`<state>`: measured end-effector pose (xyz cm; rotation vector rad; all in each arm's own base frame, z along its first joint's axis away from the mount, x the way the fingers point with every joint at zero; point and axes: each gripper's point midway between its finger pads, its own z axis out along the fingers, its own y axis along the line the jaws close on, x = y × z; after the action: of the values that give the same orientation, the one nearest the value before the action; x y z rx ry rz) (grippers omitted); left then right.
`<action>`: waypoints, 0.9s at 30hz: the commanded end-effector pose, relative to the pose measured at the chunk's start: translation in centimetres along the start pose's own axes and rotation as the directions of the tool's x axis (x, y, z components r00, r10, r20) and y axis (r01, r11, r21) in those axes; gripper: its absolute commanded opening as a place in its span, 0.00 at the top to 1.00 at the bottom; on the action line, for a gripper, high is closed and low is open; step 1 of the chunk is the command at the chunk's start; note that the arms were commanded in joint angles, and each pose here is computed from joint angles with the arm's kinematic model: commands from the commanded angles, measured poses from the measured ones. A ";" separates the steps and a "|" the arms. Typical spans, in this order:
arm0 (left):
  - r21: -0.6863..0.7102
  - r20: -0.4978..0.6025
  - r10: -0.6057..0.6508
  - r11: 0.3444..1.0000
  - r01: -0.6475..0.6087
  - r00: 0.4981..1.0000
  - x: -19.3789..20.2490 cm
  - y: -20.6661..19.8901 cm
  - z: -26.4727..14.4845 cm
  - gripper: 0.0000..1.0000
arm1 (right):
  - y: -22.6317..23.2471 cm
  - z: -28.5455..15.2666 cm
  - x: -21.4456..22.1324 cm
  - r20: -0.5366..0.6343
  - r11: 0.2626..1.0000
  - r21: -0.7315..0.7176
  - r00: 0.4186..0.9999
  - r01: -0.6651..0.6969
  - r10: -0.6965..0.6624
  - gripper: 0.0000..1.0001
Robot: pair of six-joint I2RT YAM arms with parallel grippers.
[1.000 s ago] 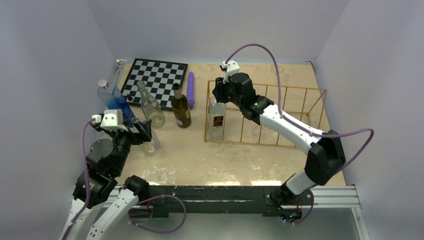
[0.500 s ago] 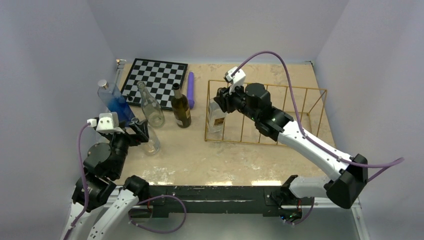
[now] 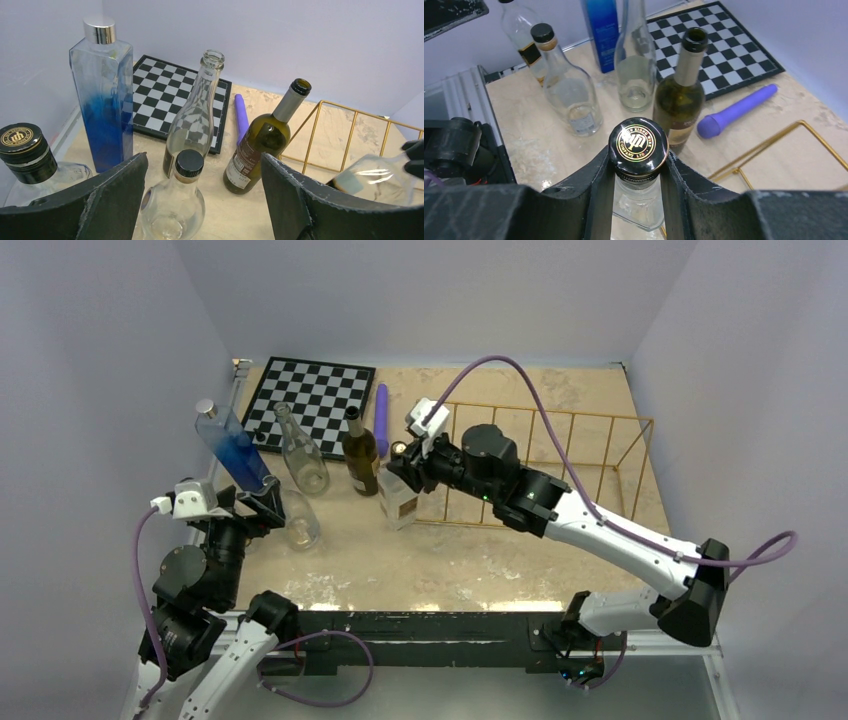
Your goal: Take the wine bottle off the wine rack
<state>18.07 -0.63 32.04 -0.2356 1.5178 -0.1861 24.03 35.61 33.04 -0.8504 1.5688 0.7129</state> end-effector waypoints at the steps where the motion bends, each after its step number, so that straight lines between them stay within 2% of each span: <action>1: -0.017 0.048 -0.028 0.999 0.029 0.998 -0.9 0.3 0.0 0.14 | 2.4 1.0 -9.0 0.291 0.997 -0.071 0.957 0.029 -0.007 0.98; 11: -0.019 0.051 -0.032 0.999 0.033 0.998 -0.9 0.4 -0.1 0.14 | 5.7 6.4 -7.1 0.254 0.987 -0.156 0.967 0.036 0.005 0.97; 19: -0.019 0.050 -0.032 0.999 0.033 0.998 -0.9 0.3 0.0 0.14 | 7.0 7.7 -4.4 0.185 0.982 -0.187 0.981 -0.029 0.065 0.92; 21: -0.019 0.051 -0.032 0.999 0.033 0.998 -0.9 0.3 0.0 0.14 | 7.1 7.8 -3.9 0.175 0.981 -0.188 0.982 -0.042 0.076 0.86; 27: -0.019 0.047 -0.030 0.999 0.031 0.998 -0.8 0.3 0.1 0.14 | 6.7 7.6 -3.9 0.172 0.985 -0.163 0.981 -0.056 0.085 0.50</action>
<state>17.99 -0.30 32.11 -0.2531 1.5006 -0.1806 22.56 45.25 25.92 -0.9929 1.6462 0.8419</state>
